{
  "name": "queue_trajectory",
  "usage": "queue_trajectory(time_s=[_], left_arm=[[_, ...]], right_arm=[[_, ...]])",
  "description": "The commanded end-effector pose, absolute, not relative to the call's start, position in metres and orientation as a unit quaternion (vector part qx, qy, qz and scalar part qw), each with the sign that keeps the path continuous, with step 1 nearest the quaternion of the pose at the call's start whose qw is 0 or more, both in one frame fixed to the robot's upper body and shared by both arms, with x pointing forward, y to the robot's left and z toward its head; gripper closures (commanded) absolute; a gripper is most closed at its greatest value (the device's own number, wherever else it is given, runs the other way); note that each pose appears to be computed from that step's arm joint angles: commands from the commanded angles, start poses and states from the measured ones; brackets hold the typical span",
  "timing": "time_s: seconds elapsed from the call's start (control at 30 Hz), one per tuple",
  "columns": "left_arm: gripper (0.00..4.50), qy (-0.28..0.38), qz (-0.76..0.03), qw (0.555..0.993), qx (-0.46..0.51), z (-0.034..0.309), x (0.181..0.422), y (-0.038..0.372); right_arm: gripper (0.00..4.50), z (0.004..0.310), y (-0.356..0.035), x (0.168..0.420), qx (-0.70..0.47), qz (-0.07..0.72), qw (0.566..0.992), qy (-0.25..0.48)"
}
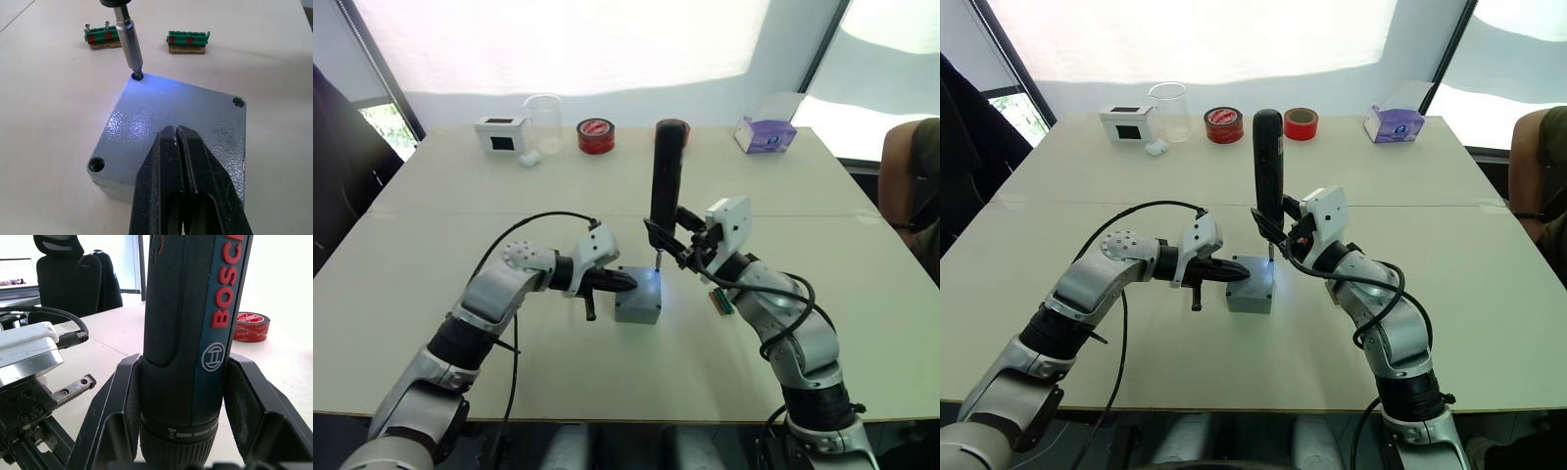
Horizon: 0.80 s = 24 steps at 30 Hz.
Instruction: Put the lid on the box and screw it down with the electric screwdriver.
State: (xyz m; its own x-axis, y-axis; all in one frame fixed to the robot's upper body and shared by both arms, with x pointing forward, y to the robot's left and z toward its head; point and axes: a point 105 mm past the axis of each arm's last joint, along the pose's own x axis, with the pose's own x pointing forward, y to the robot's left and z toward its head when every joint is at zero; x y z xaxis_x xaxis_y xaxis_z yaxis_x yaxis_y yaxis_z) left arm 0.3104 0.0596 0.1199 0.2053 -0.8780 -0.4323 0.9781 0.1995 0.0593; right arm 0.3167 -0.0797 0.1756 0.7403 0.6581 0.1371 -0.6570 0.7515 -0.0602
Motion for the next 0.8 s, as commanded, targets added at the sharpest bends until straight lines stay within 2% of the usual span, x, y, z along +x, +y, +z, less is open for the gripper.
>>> queue_trajectory(time_s=[0.03,0.3,0.47,0.67,0.8], left_arm=[[4.5,0.179,-0.603,0.76,0.163,0.109,0.309,0.064],[4.5,0.179,-0.602,0.762,0.16,0.109,0.311,0.063],[4.5,0.18,-0.602,0.764,0.145,0.109,0.31,0.062],[4.5,0.179,-0.604,0.765,0.137,0.111,0.309,0.063],[4.5,0.173,-0.608,0.765,0.124,0.117,0.309,0.063]], right_arm=[[2.71,0.133,-0.083,0.319,0.0,0.341,0.94,0.006],[2.71,0.14,-0.083,0.318,-0.003,0.343,0.939,-0.013],[2.71,0.161,-0.083,0.321,0.007,0.338,0.94,-0.047],[2.71,0.242,-0.092,0.325,0.032,0.338,0.932,-0.13],[2.71,0.282,-0.102,0.331,0.026,0.305,0.943,-0.13]])
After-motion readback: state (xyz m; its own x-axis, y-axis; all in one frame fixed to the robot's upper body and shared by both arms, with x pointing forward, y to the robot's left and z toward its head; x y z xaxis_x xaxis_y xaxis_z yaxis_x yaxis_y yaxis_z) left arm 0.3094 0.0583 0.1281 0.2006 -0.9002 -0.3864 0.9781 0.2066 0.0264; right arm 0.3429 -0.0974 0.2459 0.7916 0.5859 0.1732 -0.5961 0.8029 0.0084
